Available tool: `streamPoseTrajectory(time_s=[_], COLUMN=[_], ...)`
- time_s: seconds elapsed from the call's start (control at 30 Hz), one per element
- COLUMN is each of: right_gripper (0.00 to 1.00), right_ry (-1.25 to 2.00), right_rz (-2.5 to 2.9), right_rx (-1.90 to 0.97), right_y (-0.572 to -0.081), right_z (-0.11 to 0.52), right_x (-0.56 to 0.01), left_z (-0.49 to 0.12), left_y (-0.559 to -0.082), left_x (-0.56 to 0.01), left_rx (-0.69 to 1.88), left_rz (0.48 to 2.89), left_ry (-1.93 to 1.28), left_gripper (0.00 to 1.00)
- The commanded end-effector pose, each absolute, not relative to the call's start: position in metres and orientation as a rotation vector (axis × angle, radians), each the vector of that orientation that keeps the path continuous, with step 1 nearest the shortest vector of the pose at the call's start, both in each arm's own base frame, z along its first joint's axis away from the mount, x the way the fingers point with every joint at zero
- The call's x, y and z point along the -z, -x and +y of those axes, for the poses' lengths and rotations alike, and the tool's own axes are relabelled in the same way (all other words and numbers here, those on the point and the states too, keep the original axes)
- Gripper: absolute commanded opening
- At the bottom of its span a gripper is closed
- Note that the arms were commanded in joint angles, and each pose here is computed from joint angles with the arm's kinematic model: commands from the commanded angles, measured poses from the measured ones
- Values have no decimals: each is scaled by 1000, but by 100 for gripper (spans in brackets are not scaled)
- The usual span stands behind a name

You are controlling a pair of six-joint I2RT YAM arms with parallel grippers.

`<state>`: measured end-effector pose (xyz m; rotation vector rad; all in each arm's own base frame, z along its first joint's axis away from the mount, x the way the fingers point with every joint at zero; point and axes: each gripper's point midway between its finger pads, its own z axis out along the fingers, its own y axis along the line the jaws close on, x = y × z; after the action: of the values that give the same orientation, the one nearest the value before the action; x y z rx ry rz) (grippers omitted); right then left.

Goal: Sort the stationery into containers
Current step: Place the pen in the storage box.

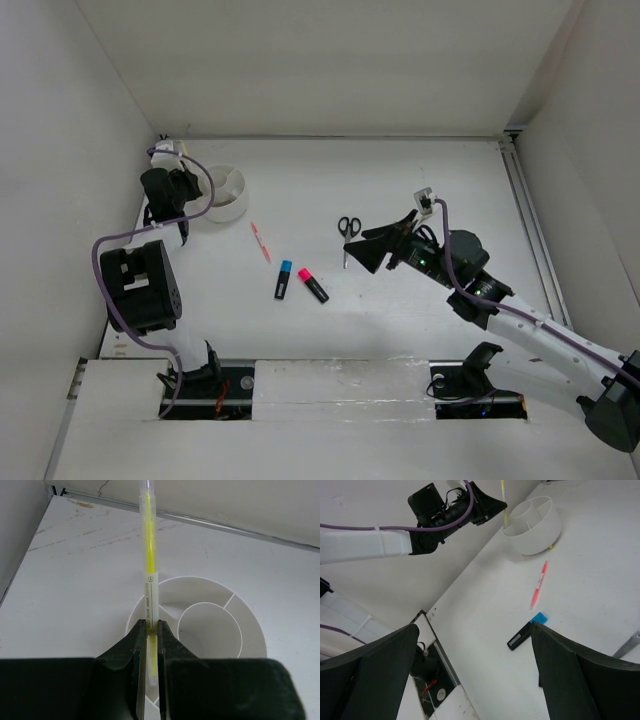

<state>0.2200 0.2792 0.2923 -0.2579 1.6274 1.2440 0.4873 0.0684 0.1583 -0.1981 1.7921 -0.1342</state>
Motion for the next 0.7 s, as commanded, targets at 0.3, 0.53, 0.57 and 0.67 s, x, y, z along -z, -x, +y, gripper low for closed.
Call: streamPoseTrajectory(time_s=[0.3,0.53,0.57,0.67], right_gripper=[99,99,99,99], right_ry=[272,273,264,264], right_rz=[1568,1556,1556,1556], right_rx=[-1245,-1247,-1241,-1241], right_y=[-218,-216,-217,-216], right_z=[275,273,272,271], right_x=[-304,-308,-308,-309], left_z=[72,70,70,67], left_y=[-496,-496,-496,-496], left_x=[-163,-157,-157,-150], left_rx=[121,139,139,142], left_rz=[1778,1804,1804,1823], left_ry=[174,183,183,198], left_gripper=[0,0,2,5])
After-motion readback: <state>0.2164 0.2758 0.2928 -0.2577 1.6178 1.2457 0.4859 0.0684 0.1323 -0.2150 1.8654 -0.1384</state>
